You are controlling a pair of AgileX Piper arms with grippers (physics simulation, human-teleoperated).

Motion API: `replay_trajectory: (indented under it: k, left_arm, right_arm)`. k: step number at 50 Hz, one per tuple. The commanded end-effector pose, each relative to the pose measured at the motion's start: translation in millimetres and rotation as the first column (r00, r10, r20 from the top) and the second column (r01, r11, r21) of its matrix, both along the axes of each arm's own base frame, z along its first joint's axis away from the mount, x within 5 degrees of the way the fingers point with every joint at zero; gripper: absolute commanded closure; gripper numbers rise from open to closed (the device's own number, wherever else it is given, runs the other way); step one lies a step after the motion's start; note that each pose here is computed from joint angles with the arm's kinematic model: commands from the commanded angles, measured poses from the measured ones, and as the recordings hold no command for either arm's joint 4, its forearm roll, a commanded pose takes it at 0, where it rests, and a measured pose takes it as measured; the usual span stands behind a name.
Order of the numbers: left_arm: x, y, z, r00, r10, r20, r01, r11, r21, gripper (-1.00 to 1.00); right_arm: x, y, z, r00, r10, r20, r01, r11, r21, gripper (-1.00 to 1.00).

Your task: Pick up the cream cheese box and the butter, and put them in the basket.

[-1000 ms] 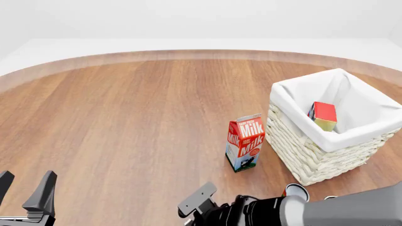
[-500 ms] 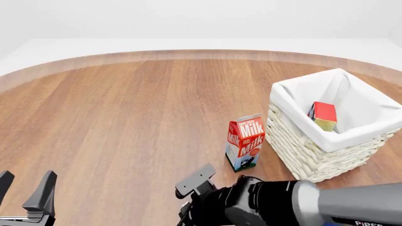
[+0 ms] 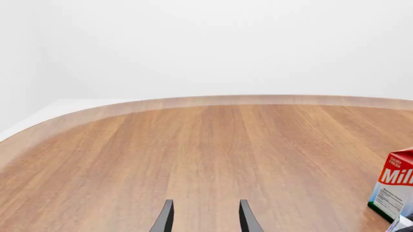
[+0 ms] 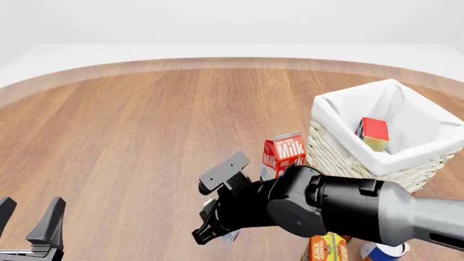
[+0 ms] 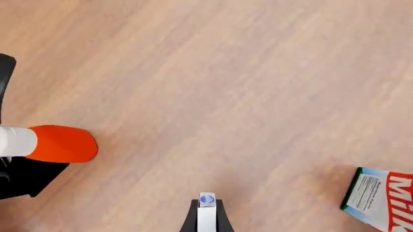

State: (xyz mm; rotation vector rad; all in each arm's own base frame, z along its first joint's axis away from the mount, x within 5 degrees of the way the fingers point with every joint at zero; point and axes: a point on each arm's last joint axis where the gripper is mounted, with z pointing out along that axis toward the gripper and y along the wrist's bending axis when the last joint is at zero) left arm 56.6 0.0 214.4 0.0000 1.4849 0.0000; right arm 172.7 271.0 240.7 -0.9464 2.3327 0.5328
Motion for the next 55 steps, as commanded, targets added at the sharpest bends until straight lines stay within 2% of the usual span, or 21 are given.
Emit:
replay_trajectory:
  k: [1, 7, 15, 26, 33, 43, 47, 52, 55]
  left_arm:
    - [0, 0, 0, 1.000, 0.000, 0.000, 0.000, 1.000, 0.000, -1.00]
    - [0, 0, 0, 1.000, 0.000, 0.000, 0.000, 1.000, 0.000, -1.00]
    - [0, 0, 0, 1.000, 0.000, 0.000, 0.000, 1.000, 0.000, -1.00]
    - [0, 0, 0, 1.000, 0.000, 0.000, 0.000, 1.000, 0.000, -1.00]
    - [0, 0, 0, 1.000, 0.000, 0.000, 0.000, 1.000, 0.000, -1.00]
    - [0, 0, 0, 1.000, 0.000, 0.000, 0.000, 1.000, 0.000, -1.00]
    - [0, 0, 0, 1.000, 0.000, 0.000, 0.000, 1.000, 0.000, -1.00]
    - [0, 0, 0, 1.000, 0.000, 0.000, 0.000, 1.000, 0.000, -1.00]
    - [0, 0, 0, 1.000, 0.000, 0.000, 0.000, 1.000, 0.000, -1.00]
  right_arm:
    - [6, -10, 51, 0.997, 0.003, 0.083, -0.008, 0.998, 0.059, 1.00]
    - [8, -21, 61, 0.995, -0.015, 0.102, 0.008, 0.997, 0.072, 1.00]
    - [9, -32, 90, 0.988, -0.025, 0.152, 0.008, 0.994, 0.107, 1.00]
    - [11, -58, 139, 0.966, -0.077, 0.249, 0.031, 0.983, 0.182, 1.00]
    - [13, -70, 141, 0.959, -0.119, 0.256, 0.067, 0.977, 0.204, 1.00]
    - [10, -95, 177, 0.933, -0.172, 0.317, 0.093, 0.964, 0.249, 1.00]
    - [8, -112, 192, 0.911, -0.212, 0.354, 0.119, 0.956, 0.268, 1.00]
    - [9, -127, 202, 0.891, -0.264, 0.368, 0.162, 0.945, 0.286, 1.00]
    - [4, -138, 217, 0.876, -0.293, 0.383, 0.179, 0.935, 0.307, 1.00]
